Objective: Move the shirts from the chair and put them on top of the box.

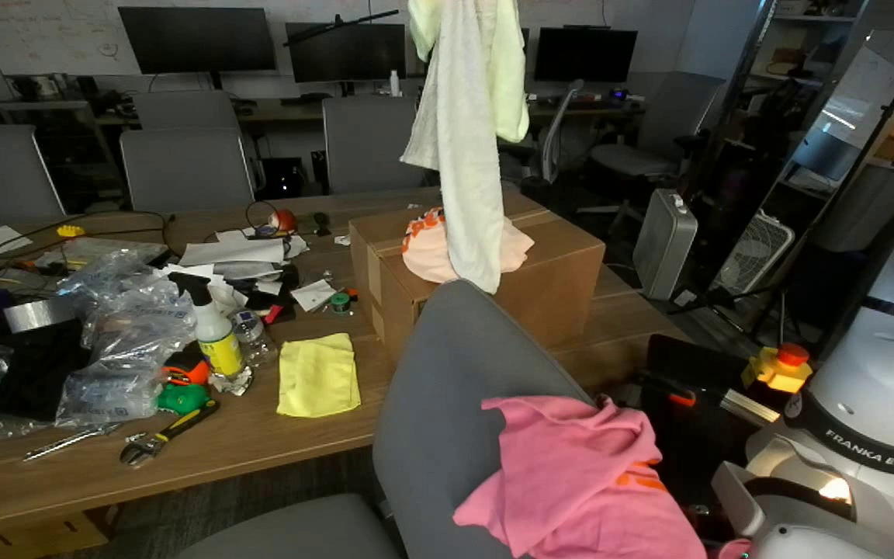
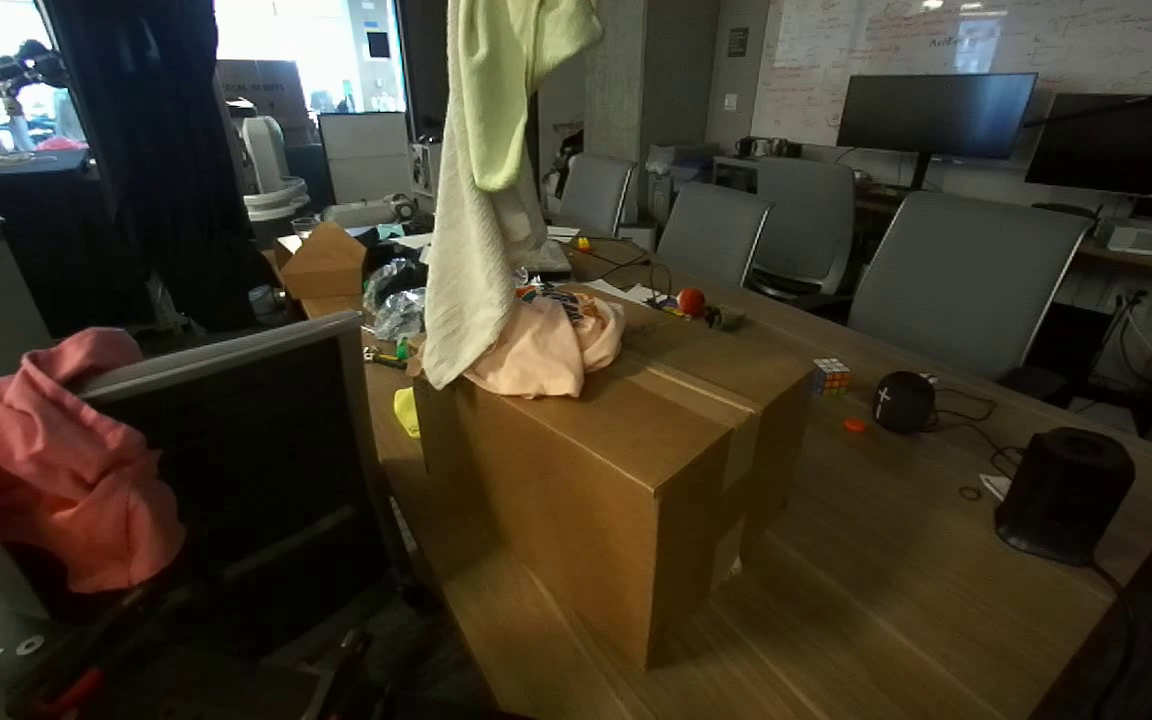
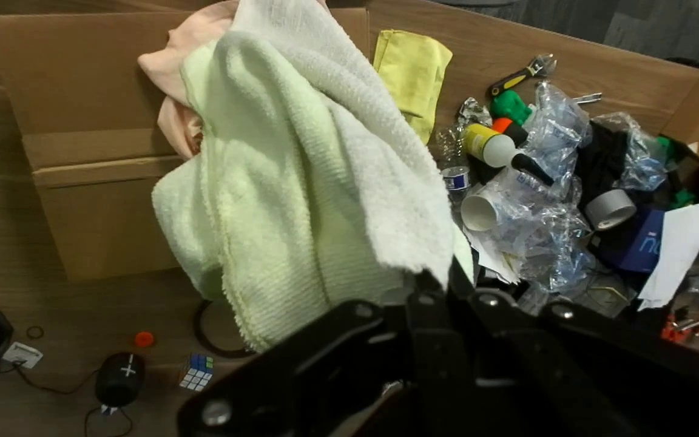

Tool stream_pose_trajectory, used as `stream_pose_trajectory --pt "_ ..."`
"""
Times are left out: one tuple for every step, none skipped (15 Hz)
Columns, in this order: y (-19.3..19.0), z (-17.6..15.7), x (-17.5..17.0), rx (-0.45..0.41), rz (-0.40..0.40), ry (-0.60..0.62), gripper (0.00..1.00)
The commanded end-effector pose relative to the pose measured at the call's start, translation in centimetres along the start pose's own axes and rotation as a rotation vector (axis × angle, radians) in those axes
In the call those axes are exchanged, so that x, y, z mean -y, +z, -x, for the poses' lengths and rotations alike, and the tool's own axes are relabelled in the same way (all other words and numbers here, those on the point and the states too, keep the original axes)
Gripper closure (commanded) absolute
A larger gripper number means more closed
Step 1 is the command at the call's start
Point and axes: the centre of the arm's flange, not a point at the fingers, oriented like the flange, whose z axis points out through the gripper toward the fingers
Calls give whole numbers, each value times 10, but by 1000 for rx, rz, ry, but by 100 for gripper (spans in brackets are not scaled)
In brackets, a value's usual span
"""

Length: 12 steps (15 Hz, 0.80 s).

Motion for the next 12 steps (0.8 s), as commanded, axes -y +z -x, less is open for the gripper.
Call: stream_pose_trajectory --pt "-35 -39 14 30 -35 27 69" --pt "-34 -39 13 39 -47 32 62" --pt "-33 -38 10 50 -51 26 55" --pt "-32 -36 8 61 -54 25 48" --pt "-31 -33 5 71 -56 24 39" --pt "-31 -31 3 81 -53 21 32" --pt "-30 -27 -1 98 -52 6 24" --pt "-28 -23 -2 103 -49 1 17" --pt "-24 -15 -5 110 -29 -19 10" --pt "-19 -9 -7 111 -21 -32 1" --pt "-8 -1 -8 117 -1 -56 0" --pt "0 6 -9 125 17 -83 0"
